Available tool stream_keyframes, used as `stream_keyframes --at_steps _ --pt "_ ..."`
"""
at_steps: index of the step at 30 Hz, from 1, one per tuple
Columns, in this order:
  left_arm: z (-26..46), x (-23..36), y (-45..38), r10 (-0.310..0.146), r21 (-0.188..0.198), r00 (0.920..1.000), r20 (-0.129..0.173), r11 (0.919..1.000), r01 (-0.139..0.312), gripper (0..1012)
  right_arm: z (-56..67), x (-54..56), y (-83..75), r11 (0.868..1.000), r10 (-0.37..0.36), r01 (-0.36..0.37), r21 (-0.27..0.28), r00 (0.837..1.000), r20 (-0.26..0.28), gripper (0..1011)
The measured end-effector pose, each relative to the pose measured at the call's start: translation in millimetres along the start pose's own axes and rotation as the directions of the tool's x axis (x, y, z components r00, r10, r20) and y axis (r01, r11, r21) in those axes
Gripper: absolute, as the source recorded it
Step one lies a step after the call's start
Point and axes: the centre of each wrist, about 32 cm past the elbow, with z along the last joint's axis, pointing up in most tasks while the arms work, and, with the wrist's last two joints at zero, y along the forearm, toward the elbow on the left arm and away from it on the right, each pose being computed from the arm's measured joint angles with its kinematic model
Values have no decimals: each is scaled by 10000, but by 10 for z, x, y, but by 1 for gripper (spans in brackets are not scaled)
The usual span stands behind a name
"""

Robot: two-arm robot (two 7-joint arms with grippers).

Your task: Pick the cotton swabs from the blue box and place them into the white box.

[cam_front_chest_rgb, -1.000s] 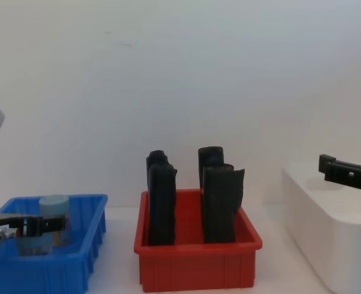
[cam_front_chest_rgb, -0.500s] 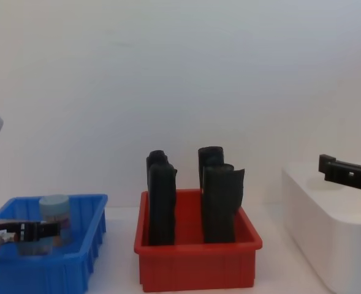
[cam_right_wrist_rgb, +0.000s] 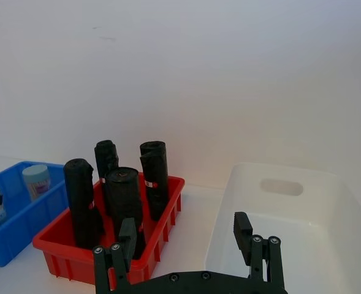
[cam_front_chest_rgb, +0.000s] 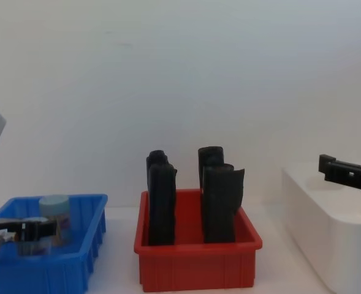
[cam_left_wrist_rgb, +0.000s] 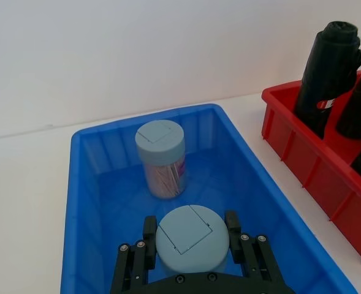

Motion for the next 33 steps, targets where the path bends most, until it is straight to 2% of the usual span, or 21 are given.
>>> stream_keyframes --at_steps 7,14,17,21,22,23,24,28,29,30,33 --pt "84 -26 45 -159 -328 9995 255 9993 168 669 0 0 0 10000 0 0 0 10000 0 1002" --pt "247 -65 127 -493 -783 9966 667 9954 544 669 0 0 0 10000 0 0 0 10000 0 1002" --pt "355 -87 180 -732 -981 9928 943 9918 825 669 0 0 0 10000 0 0 0 10000 0 1002" --pt "452 -104 227 -992 -1089 9878 1197 9877 1123 669 0 0 0 10000 0 0 0 10000 0 1002" --pt "519 -118 259 -1203 -1119 9832 1375 9844 1361 669 0 0 0 10000 0 0 0 10000 0 1002" --pt "519 -118 259 -1203 -1119 9832 1375 9844 1361 669 0 0 0 10000 0 0 0 10000 0 1002" --pt "571 -128 283 -1357 -1137 9794 1495 9816 1534 669 0 0 0 10000 0 0 -1 10000 0 1002" --pt "683 -150 334 -1779 -1056 9687 1729 9745 1978 669 0 0 0 10000 0 0 0 10000 1 1002" --pt "737 -162 356 -1951 -1041 9638 1815 9708 2161 669 0 0 0 10000 0 0 0 10000 0 1002" --pt "737 -162 356 -1951 -1041 9638 1815 9708 2161 669 0 0 0 10000 0 0 -1 10000 0 1002" --pt "822 -180 388 -2345 -907 9524 1946 9625 2556 669 0 0 0 10000 -1 1 0 10000 0 1002"
